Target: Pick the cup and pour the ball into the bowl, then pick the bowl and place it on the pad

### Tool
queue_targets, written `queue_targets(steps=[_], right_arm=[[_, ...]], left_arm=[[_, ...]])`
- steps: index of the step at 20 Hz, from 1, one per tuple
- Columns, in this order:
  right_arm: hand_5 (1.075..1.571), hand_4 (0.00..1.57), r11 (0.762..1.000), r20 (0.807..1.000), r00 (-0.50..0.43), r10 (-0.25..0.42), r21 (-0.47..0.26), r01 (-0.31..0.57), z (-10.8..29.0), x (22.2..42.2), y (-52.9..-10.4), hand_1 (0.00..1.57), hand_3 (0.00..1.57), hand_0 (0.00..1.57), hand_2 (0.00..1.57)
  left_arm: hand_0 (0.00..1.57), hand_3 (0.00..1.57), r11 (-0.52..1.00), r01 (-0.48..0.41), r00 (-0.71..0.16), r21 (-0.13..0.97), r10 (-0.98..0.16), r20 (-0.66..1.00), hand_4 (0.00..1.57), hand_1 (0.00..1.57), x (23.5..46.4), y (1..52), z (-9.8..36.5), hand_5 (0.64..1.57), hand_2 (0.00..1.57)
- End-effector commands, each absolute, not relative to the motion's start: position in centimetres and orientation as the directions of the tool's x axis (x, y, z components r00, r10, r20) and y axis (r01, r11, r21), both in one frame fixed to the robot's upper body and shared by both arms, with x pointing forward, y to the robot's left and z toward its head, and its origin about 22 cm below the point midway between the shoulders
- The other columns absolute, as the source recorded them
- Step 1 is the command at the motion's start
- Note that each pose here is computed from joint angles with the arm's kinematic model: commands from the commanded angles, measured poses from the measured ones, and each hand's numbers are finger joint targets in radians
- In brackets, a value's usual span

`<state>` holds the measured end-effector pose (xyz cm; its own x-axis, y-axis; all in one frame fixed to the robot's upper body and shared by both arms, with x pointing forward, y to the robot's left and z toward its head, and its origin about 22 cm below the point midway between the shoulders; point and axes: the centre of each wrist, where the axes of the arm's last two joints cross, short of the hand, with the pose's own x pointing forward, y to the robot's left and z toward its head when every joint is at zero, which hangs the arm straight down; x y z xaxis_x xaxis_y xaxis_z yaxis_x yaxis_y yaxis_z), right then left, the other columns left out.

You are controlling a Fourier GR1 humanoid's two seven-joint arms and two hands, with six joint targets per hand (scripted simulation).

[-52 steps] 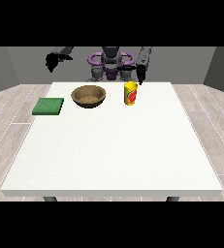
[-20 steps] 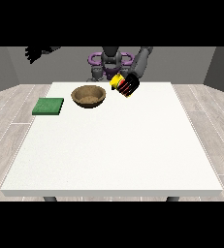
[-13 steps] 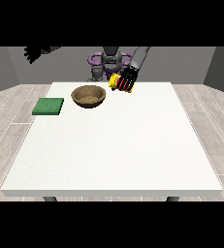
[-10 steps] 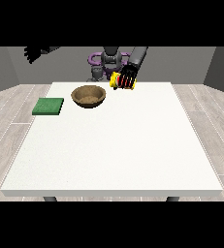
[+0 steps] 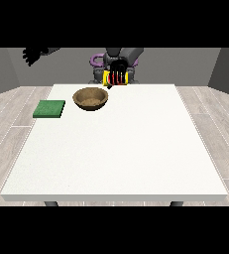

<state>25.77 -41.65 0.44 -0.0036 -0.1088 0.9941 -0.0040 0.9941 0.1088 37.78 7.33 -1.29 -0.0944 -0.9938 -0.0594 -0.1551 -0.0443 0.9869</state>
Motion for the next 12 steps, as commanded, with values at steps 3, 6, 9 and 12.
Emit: queue_targets(steps=[3,6,9,12], right_arm=[[1.561,0.67,0.995,0.995,-0.020,-0.096,0.095,-0.040,0.0,27.6,-39.8,0.00,0.00,0.00,0.00],[1.560,0.67,0.991,0.992,0.010,-0.122,0.122,-0.059,0.5,27.7,-40.1,0.00,0.00,0.00,0.00],[1.563,0.69,0.991,0.994,0.009,-0.107,0.108,-0.084,-1.2,27.6,-38.2,0.00,0.00,0.00,0.00],[1.569,0.71,0.996,0.996,0.030,-0.085,0.085,-0.002,-1.3,27.3,-38.6,0.00,0.00,0.00,0.00]], left_arm=[[0.41,1.29,-0.221,-0.187,-0.119,0.957,-0.962,-0.246,0.70,0.41,35.5,4.0,-0.9,1.565,1.51],[0.00,1.37,-0.306,-0.153,-0.148,0.940,-0.933,-0.328,0.75,0.00,37.1,2.9,2.3,1.569,1.05],[0.00,1.50,-0.364,-0.158,-0.182,0.918,-0.903,-0.390,0.89,0.00,35.2,1.1,2.7,1.570,1.20],[0.00,1.47,-0.272,-0.181,-0.209,0.945,-0.929,-0.307,0.91,0.00,36.7,2.2,4.2,1.571,1.18]])
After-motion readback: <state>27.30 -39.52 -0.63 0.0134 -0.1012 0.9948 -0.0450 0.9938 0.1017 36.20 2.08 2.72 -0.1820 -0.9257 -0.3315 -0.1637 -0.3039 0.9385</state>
